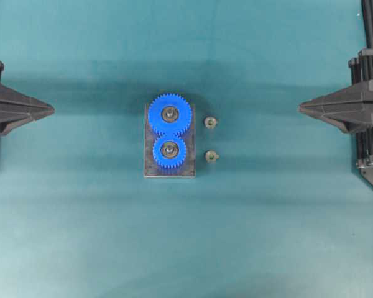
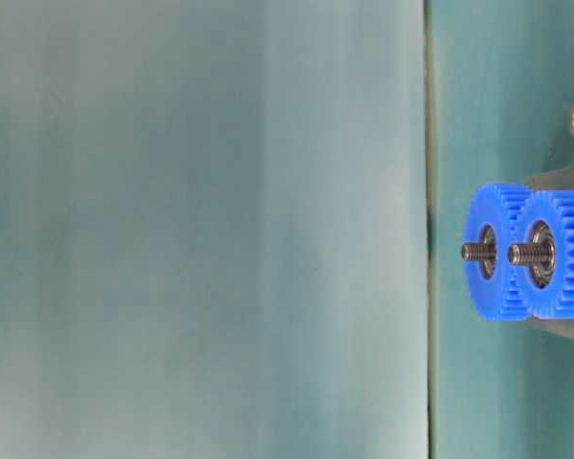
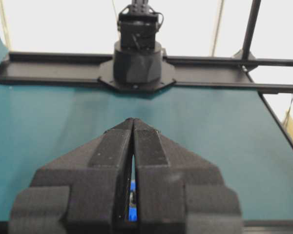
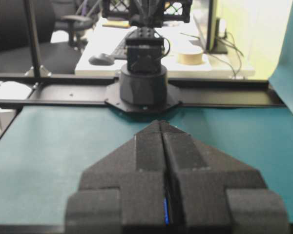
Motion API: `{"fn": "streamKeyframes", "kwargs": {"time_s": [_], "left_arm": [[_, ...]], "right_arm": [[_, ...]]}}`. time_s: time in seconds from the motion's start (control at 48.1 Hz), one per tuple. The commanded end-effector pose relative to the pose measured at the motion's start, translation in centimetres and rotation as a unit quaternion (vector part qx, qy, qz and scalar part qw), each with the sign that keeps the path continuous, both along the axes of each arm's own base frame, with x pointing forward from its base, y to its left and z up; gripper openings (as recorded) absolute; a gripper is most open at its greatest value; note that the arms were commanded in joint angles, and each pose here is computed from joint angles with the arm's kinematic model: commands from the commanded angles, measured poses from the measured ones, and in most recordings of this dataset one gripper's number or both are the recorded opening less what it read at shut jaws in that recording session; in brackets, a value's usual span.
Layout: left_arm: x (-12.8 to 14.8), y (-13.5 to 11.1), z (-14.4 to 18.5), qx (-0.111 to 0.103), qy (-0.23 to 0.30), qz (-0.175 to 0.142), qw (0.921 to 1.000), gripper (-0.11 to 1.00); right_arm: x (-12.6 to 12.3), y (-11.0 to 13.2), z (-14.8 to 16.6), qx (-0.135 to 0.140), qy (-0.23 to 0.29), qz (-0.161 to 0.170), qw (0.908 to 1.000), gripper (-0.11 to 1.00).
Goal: Insert the washer onto the shaft.
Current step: 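Move the right gripper over the upper silver washer beside the plate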
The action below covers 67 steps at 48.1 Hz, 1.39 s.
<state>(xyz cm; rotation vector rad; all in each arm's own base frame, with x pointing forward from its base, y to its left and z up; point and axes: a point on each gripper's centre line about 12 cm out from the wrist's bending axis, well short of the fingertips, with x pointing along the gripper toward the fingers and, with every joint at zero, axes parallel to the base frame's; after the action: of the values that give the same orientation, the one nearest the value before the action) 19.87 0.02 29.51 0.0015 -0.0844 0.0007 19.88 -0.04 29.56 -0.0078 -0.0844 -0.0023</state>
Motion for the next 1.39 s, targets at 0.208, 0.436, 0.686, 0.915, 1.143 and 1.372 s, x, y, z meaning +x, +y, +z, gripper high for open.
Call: {"fn": "streamKeyframes", "kwargs": {"time_s": [0.208, 0.436, 0.686, 0.915, 1.143, 1.372], "left_arm": [[1.7, 0.2, 2.1, -0.009, 0.015, 0.003, 0.9998, 0.00], [3.7, 0.3, 1.9, -0.001, 0.112, 0.007, 0.9937, 0.00], [5.4, 0.5, 0.6, 0.001, 0.176, 0.009, 0.9843, 0.00], [6.4, 0.5, 0.4, 0.002, 0.188, 0.009, 0.9821, 0.00], [6.4, 0.5, 0.3, 0.002, 0.190, 0.009, 0.9818, 0.00], [6.2, 0.5, 0.5, 0.002, 0.187, 0.009, 0.9823, 0.00]], "right_arm": [[0.6, -1.9, -0.2, 0.102, 0.048, -0.047, 0.9925, 0.01], [3.4, -3.0, -2.8, 0.124, 0.257, -0.071, 0.9557, 0.01], [8.0, -5.9, -6.8, 0.102, 0.368, -0.108, 0.9178, 0.01], [10.6, -6.6, -10.1, 0.075, 0.411, -0.104, 0.9028, 0.01], [12.8, -6.6, -13.7, 0.033, 0.450, -0.080, 0.8885, 0.01], [14.6, -6.1, -15.9, 0.015, 0.485, -0.061, 0.8722, 0.09]]}}
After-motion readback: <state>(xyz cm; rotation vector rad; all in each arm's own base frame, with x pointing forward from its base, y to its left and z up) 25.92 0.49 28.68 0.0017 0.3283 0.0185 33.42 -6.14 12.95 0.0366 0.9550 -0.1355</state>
